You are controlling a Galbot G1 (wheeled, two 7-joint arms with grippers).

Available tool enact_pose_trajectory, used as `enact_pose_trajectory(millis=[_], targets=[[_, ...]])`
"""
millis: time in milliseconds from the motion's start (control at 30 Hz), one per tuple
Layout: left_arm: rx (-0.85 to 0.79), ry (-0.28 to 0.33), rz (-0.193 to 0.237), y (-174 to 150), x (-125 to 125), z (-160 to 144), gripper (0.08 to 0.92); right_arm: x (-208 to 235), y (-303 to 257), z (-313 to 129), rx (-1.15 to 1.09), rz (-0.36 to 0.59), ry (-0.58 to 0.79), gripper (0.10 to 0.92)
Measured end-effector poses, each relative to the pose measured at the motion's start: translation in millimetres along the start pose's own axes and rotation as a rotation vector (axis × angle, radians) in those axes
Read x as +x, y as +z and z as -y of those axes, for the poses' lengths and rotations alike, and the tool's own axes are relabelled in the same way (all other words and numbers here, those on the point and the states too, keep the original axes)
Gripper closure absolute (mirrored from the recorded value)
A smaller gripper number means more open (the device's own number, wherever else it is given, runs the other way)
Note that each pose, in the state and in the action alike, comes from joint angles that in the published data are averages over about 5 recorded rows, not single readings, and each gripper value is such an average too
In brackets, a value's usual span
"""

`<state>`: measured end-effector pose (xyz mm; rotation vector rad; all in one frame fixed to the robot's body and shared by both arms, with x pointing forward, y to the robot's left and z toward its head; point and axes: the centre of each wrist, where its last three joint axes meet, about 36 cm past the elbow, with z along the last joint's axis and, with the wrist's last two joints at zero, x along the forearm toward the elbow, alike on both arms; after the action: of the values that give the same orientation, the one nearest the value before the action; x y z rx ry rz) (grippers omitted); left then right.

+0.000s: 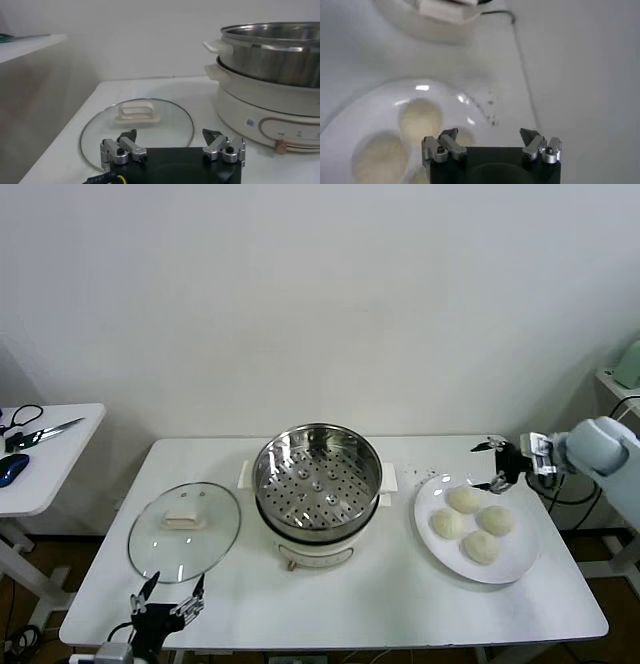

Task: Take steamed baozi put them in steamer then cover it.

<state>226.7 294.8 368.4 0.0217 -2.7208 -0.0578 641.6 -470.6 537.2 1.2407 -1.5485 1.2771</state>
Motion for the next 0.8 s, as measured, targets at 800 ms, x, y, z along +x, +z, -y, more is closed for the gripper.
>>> enact_pose_trajectory(millis=[800], targets=[[0.005,-0.016,-0.008,6,-3,-5,0.177,-102,-34,35,-0.003,-0.139,-0.103,0.202]])
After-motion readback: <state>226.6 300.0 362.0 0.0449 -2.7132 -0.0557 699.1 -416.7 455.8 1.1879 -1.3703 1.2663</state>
